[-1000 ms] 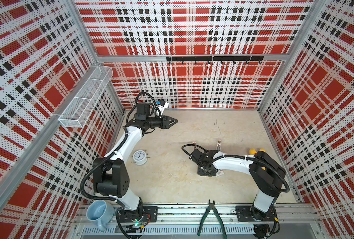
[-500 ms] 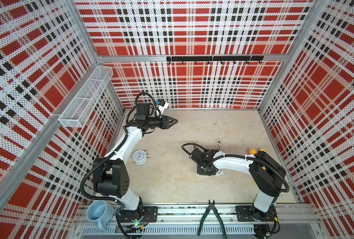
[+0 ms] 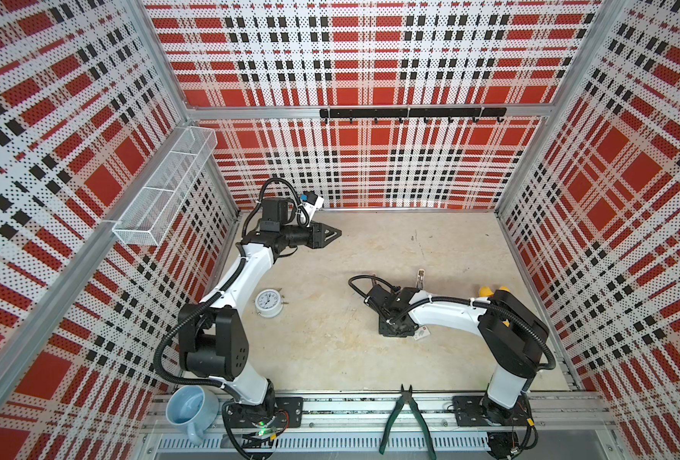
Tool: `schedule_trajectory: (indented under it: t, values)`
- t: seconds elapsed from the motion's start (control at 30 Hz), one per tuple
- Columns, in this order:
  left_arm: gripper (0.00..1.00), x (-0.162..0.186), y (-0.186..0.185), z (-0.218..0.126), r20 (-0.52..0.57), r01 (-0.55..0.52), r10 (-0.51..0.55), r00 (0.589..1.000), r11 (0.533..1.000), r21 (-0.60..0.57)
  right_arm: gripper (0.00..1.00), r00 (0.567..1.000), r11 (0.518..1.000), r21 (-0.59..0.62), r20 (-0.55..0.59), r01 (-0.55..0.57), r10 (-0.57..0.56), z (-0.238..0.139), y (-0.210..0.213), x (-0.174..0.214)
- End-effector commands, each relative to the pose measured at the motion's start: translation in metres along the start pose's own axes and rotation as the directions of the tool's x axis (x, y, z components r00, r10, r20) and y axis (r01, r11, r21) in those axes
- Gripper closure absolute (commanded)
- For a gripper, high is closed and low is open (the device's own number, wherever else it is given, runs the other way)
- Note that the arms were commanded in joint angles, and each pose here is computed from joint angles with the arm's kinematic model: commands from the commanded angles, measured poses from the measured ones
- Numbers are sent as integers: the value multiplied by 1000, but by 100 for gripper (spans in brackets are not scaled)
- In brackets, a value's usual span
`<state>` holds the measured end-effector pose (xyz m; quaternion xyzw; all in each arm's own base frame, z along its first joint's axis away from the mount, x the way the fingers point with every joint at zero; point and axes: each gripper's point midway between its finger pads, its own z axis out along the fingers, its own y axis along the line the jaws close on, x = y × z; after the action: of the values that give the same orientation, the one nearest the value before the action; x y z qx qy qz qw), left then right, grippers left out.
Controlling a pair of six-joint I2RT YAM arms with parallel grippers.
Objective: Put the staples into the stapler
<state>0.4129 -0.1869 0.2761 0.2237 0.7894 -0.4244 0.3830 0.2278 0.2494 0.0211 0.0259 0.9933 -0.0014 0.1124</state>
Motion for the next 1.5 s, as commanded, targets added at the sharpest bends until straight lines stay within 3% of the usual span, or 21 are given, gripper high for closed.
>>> schedule_trajectory:
  t: [0.0, 1.47]
  values:
    - [55, -8, -4, -8, 28, -23, 23, 999, 1000, -8, 75, 1000, 1000, 7, 22, 3, -3, -8, 0, -8]
    - [55, -6, -4, -6, 24, -15, 15, 1000, 1000, -7, 79, 1000, 999, 44, -3, 19, -19, 12, -6, -11]
